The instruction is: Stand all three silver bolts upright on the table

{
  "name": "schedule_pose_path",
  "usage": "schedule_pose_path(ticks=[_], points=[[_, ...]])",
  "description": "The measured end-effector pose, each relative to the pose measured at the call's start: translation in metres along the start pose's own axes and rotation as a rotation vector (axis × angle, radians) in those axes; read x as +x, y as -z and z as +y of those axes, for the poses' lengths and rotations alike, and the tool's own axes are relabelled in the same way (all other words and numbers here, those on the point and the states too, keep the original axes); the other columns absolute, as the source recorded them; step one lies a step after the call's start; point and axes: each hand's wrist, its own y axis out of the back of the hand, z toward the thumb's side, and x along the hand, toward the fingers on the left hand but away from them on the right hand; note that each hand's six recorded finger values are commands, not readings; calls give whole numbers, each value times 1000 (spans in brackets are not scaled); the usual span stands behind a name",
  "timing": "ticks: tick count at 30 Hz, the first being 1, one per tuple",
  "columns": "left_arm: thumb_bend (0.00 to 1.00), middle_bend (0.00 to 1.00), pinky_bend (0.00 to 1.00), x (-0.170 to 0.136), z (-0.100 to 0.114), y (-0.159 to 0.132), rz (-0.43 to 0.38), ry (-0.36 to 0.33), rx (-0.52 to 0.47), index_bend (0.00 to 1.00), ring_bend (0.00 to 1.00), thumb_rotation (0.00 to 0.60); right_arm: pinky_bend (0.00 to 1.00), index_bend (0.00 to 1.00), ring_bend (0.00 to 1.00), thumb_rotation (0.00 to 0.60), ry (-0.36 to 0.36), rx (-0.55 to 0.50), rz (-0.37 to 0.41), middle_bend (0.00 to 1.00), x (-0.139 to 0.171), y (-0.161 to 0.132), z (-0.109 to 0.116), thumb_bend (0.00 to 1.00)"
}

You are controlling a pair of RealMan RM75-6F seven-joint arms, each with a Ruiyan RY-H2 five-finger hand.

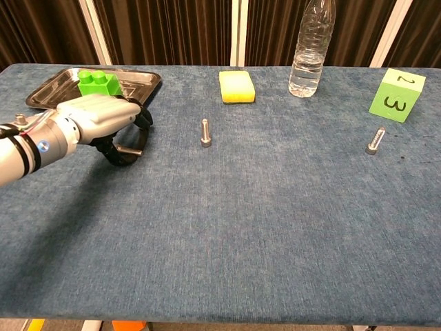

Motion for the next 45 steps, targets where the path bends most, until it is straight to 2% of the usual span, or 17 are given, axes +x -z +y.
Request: schedule_pose_path(ticks=[8,18,27,35,45], points=[[380,150,0,-1,4,-1,-3,-6,-69,525,10,600,0,225,0,600,4,0,0,204,0,0,1,199],[378,151,0,-3,13,7,-1,5,-319,520,10,600,0,225,0,600,2,0,4,205,0,-1,1,199],[378,152,0,-1,14,14,8,13,-497,517,10,600,0,225,0,600,2,1,1,205,1,-2,1,199],[378,153,0,0,16,17,1,-2,-578,515,10,600,0,224,0,600,-1,2,1,204,0,-2,1,198],[378,153,0,-1,10,20,-3,4,-571,506,10,600,0,225,0,600,-3,2,1,204,0,-3,1,199]])
